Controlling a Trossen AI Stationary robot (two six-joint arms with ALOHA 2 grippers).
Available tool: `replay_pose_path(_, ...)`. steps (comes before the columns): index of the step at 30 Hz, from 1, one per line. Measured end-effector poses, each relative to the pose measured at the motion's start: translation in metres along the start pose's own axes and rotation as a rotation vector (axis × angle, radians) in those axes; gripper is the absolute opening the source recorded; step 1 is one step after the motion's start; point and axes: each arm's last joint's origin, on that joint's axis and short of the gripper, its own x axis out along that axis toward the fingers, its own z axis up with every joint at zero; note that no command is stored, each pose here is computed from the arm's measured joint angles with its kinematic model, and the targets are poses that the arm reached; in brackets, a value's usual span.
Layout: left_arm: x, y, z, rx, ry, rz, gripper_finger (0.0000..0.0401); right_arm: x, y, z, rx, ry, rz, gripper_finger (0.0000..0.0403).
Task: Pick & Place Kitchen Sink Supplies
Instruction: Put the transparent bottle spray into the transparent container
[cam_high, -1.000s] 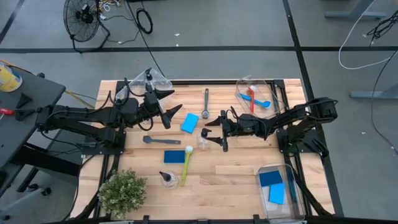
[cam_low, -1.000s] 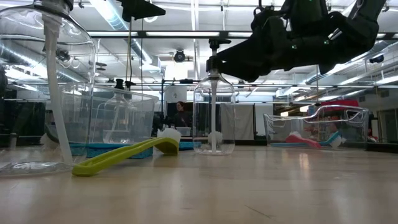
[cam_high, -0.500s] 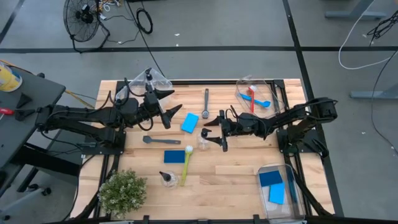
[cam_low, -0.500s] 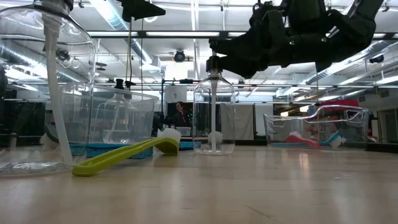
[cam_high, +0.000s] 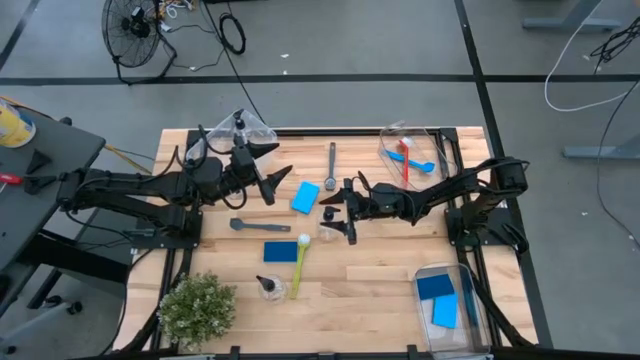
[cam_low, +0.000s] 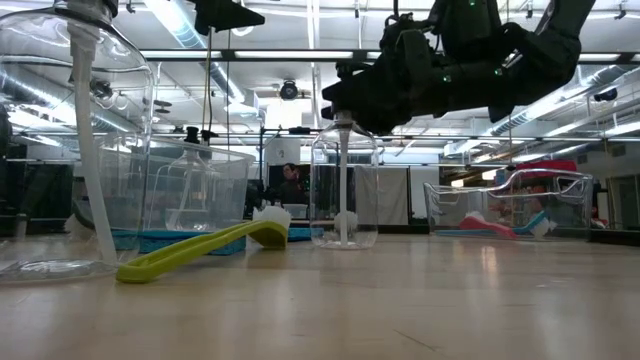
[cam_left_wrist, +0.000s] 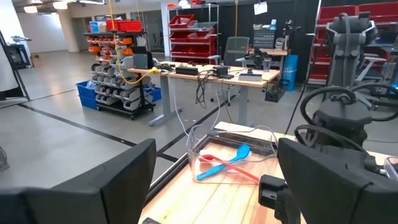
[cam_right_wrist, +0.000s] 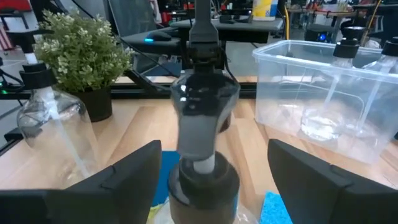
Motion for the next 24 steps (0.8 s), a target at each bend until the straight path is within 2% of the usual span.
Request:
replay_pose_path(19,0.0000,0.0000,0.0011,-0.004,-0.010,0.000,0.0341,0.0000,0.0002,0.0003,0.056,-0.003,0.008,0.0138)
replay_pose_path(24,0.0000,0.0000,0.0012,-0.003,-0.011,0.000,0.0341,0.0003,0.0002,0.0058,0.091,-0.031,0.010,0.0127)
